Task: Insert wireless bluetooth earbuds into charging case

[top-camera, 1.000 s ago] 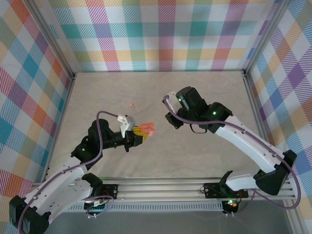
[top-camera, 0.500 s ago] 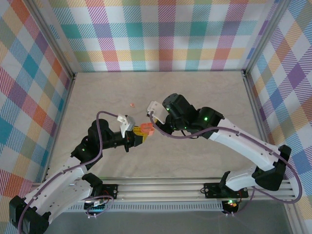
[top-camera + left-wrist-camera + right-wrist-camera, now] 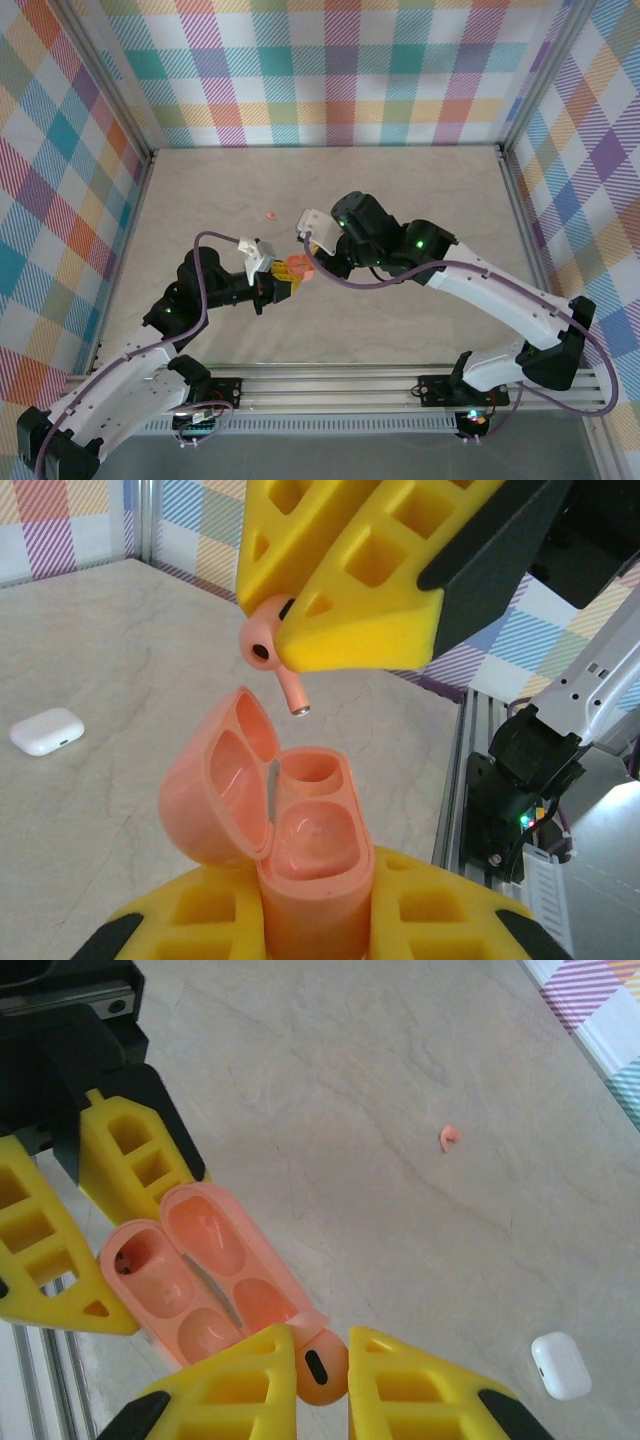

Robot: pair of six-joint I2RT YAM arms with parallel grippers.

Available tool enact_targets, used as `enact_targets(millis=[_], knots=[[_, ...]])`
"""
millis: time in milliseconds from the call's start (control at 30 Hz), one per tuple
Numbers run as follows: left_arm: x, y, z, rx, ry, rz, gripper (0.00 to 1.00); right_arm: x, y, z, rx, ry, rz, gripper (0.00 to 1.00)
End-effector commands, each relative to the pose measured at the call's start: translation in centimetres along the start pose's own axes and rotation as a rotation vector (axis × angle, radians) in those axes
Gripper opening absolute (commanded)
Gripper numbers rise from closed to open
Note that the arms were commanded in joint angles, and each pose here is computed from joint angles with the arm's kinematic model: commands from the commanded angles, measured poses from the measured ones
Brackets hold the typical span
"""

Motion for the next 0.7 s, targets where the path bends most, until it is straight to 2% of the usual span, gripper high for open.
enact_targets(millis=[0,667], knots=[[-0.2,-0.5,0.0,0.011,0.0,-0.03,0.03,0.3,-0.5,0.9,-0.048,-0.021,-0.03,0.15],[-0.1,-1.4,-0.2,-0.015,0.014,-0.062,0.03,1.3,0.3,2.9,-0.146,-0.084,-0.084,0.16]])
Point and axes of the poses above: each hand's point on the last joint's axis, 136 mm out from that joint toward the fingers, its own x axis out along the fingers, its own z axis along the line the jaws close on, y = z × x, the point moved 2 cm from there along -x, back along the fingers, and after that the axes turned 9 degrees about -x, right-handed, at the moved point
